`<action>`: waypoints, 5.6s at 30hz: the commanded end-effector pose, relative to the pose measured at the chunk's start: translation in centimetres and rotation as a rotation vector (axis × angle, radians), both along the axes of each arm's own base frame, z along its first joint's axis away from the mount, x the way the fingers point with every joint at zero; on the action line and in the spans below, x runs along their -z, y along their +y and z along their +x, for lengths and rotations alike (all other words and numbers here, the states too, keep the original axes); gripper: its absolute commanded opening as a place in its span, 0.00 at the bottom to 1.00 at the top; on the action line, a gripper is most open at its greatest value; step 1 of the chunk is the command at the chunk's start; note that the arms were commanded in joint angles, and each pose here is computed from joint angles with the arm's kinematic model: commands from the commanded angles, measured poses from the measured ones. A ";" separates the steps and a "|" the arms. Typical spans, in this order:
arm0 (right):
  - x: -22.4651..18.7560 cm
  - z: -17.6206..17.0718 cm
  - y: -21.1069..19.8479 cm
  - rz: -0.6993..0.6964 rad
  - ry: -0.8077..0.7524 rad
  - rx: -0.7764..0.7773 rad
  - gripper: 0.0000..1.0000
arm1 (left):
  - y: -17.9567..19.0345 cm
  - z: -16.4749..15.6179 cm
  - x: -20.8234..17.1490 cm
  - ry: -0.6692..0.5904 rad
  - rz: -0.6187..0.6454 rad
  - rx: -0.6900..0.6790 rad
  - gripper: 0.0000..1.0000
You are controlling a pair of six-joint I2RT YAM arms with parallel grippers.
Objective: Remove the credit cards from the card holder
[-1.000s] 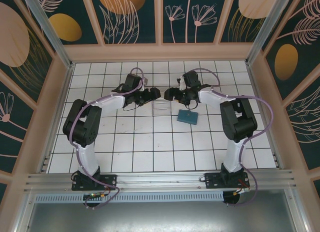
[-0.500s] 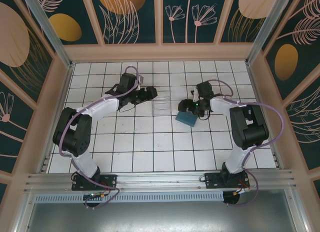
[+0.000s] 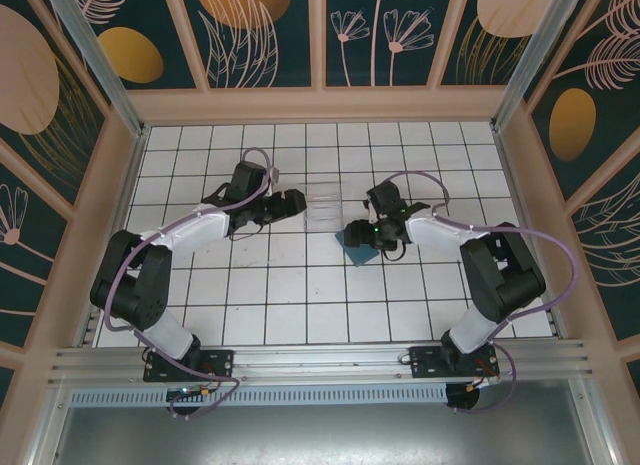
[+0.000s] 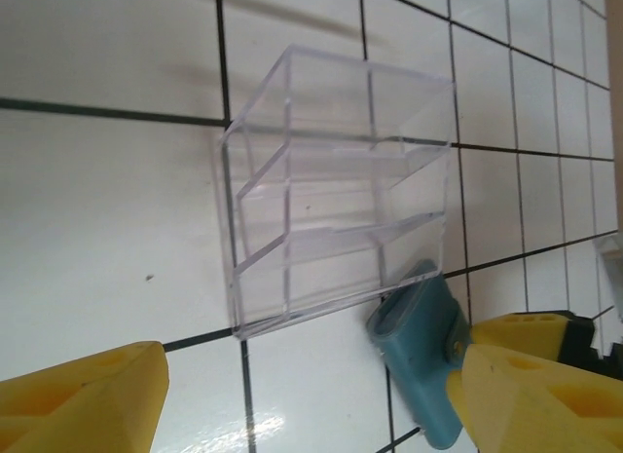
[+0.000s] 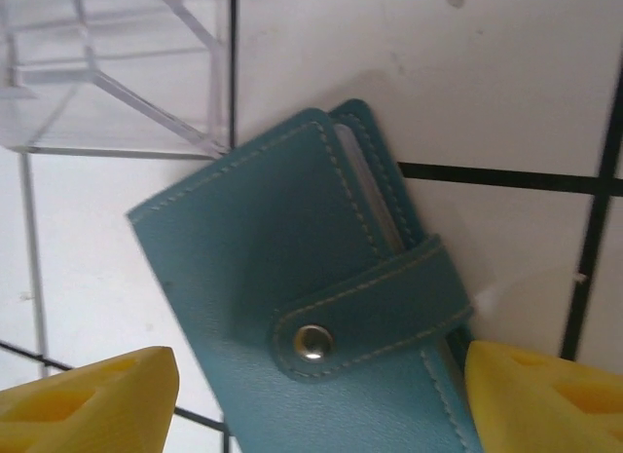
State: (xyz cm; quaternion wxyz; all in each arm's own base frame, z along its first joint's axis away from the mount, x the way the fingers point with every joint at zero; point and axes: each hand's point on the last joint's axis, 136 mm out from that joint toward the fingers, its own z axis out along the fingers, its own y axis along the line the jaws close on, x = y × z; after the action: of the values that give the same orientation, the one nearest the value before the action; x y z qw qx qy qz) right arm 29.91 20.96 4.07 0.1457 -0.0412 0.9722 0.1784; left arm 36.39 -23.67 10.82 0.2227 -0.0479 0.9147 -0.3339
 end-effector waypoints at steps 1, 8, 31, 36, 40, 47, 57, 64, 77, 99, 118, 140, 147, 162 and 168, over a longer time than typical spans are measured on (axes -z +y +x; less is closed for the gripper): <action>0.4 1.0 -1.6 -0.179 -0.030 0.045 0.75 | 0.5 -0.9 0.9 0.008 0.028 0.003 0.79; 1.3 1.1 -0.6 -0.209 -0.025 -0.011 0.65 | 0.6 -0.7 0.7 0.000 0.038 0.004 0.79; 0.6 -7.8 6.4 -0.111 0.116 0.030 0.55 | 3.1 -6.0 3.7 0.103 0.093 -0.001 0.79; 0.6 -9.6 8.2 -0.082 0.149 0.064 0.69 | 4.0 -7.9 4.9 0.149 0.116 0.005 0.79; -0.2 -10.8 9.6 -0.001 0.162 0.040 0.72 | 4.2 -9.1 5.0 0.168 0.094 0.005 0.79; -1.4 -13.4 11.8 0.147 0.214 -0.073 0.74 | 4.3 -9.9 4.8 0.176 0.081 0.004 0.79; -3.6 -12.5 11.9 0.163 0.102 -0.297 0.74 | 2.8 -9.7 3.8 0.183 -0.017 0.005 0.68; -4.5 -11.7 10.1 0.039 -0.123 -0.663 0.62 | 2.4 -10.5 4.7 0.223 -0.007 -0.012 0.52; -3.0 -11.7 11.1 -0.165 -0.296 -1.261 0.53 | 4.0 -11.4 7.5 0.290 0.063 -0.090 0.50; 2.0 -11.2 10.7 -0.270 -0.243 -1.447 0.35 | 3.5 -12.8 7.3 0.302 -0.040 -0.089 0.42; -1.0 -10.6 12.7 -0.120 -0.471 -1.357 0.13 | -0.6 -14.2 7.5 0.361 -0.133 0.030 0.41; -3.5 -8.0 8.6 -0.278 -0.444 -1.025 0.47 | 1.1 -12.6 8.2 0.335 0.058 -0.013 0.43; -3.3 -5.8 8.8 -0.249 -0.172 -0.419 0.48 | 2.2 -11.6 7.9 0.299 0.116 -0.055 0.44; -0.5 -9.4 10.3 -0.209 0.118 -0.097 0.58 | 4.6 -11.5 8.1 0.304 0.128 -0.097 0.45; -0.4 -9.2 9.1 -0.247 0.107 -0.080 0.45 | 4.1 -11.5 7.7 0.309 0.112 -0.078 0.45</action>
State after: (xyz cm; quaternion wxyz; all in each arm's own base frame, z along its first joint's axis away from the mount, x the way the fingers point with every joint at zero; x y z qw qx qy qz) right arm 20.40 31.26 4.39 0.0767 -0.1053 0.9872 0.0920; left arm 25.42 -19.65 2.85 0.1023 -0.1319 0.9506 -0.2616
